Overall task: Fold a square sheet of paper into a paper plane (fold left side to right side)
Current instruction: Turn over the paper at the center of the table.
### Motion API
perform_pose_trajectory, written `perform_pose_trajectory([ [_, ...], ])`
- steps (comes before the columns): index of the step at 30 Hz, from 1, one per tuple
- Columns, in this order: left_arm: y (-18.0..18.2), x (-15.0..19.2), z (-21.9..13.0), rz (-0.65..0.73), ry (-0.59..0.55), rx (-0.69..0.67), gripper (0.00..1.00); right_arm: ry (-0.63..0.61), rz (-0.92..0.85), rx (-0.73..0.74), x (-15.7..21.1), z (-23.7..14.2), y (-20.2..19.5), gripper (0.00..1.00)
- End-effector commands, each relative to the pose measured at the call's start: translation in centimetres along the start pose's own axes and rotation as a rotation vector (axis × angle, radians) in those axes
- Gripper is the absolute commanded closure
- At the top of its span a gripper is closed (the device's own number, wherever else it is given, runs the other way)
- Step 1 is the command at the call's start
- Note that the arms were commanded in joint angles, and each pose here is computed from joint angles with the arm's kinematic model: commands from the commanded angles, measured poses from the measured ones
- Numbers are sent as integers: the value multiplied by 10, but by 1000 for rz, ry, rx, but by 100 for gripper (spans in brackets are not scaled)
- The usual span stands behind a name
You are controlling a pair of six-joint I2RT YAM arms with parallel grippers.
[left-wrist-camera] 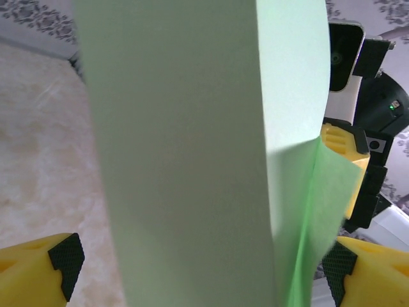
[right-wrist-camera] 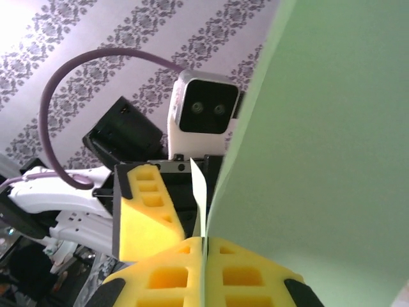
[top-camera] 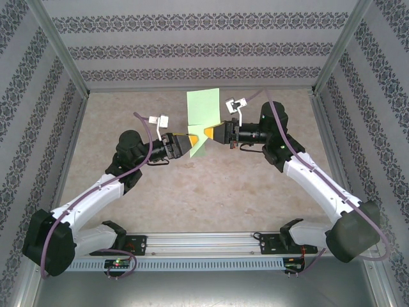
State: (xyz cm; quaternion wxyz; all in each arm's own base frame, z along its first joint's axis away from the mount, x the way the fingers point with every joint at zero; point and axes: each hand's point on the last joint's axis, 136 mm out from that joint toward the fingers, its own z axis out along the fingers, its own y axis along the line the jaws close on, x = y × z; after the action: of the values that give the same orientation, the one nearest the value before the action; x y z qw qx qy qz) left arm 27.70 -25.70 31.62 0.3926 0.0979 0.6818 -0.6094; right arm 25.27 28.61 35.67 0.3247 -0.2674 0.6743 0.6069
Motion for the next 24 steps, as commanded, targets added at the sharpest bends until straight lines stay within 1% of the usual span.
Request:
perform_pose_trajectory([
  [1, -46, -16, -3, 91, -35, 149, 8, 19, -66, -62, -4, 1, 24, 99],
  [3, -56, -17, -4, 105, -45, 182, 14, 23, -65, -73, -4, 2, 27, 99],
  [9, -77, -19, -7, 139, -55, 235, 39, 17, -51, -86, -4, 1, 29, 98],
  [15, -80, -14, -4, 142, -43, 237, 60, 5, -29, -76, -3, 0, 23, 96],
  [20, -77, -11, -1, 139, -38, 226, 72, 6, -17, -74, -2, 0, 21, 95],
  [24, -74, -10, 0, 136, -36, 214, 81, 3, -14, -60, 0, -3, 18, 91],
])
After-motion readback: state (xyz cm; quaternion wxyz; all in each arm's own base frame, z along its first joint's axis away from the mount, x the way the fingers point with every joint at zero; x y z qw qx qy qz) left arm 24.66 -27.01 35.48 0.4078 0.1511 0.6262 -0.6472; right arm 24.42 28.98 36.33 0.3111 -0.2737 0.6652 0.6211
